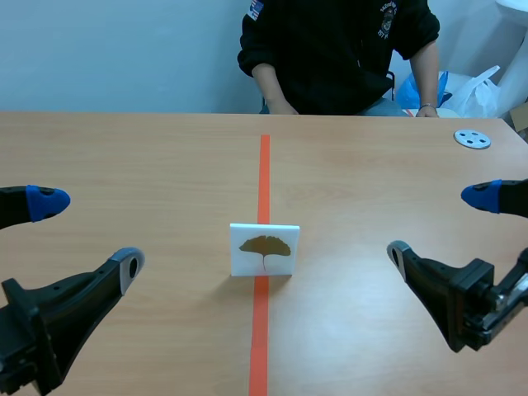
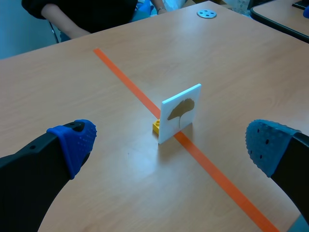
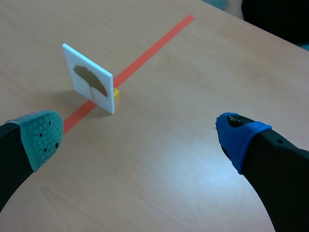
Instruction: Sort the leaf by its shape. The table is split by an orange tape line. A compound leaf with several leaflets goes to the left side, a simple leaf with one blade goes to the right side. Return to the home posture when a red brick is placed on the table.
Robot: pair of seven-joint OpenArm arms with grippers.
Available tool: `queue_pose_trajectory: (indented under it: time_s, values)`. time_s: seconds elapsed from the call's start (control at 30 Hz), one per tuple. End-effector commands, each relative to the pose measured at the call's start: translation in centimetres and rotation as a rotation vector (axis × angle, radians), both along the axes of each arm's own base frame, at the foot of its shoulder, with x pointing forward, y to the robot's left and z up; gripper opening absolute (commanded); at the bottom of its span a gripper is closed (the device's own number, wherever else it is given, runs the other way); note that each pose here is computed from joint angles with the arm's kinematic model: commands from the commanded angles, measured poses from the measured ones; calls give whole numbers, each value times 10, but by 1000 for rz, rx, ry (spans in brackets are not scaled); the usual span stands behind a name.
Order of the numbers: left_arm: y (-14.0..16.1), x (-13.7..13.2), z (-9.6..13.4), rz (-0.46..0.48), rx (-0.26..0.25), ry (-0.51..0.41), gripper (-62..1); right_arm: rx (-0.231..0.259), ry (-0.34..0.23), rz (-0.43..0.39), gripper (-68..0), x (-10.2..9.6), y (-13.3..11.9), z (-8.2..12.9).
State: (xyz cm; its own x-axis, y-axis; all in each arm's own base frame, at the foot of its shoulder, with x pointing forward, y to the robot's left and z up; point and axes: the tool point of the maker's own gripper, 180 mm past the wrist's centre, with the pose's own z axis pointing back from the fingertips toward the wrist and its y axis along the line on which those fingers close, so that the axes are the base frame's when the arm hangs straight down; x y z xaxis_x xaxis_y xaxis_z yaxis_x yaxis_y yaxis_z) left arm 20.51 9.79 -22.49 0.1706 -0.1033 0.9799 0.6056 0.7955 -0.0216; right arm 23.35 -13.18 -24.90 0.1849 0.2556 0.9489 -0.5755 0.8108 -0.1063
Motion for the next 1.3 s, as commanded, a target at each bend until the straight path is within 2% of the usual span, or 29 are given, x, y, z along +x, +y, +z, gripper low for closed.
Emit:
queue_pose_trajectory:
  time_s: [0.0,0.2,0.33,0.43,0.57,0.67,0.87,0.93,1.2,1.27]
  values:
    - [-2,0,5,1,-22,-16,14,10,-18,-4,4,6,0,3]
    - [-3,-3,-6,-16,20,32,14,21,0,2,4,7,2,-5]
    - [-1,-2,-16,-27,77,62,14,20,0,2,4,7,2,-5]
    - [-1,4,-22,-38,99,57,14,20,1,2,4,7,2,-5]
    - [-1,12,-36,-46,99,73,14,18,4,1,4,7,2,-6]
    - [-1,18,-53,-60,129,84,14,13,11,1,4,6,2,-7]
    - [-5,37,-73,-64,98,84,14,12,13,0,4,6,1,-8]
    - [-9,44,-81,-77,109,76,14,12,13,0,4,6,1,-8]
    - [-42,59,-113,-166,121,75,14,7,14,-4,4,7,0,-8]
    - [-52,63,-119,-182,102,77,14,5,12,-6,4,7,-1,-7]
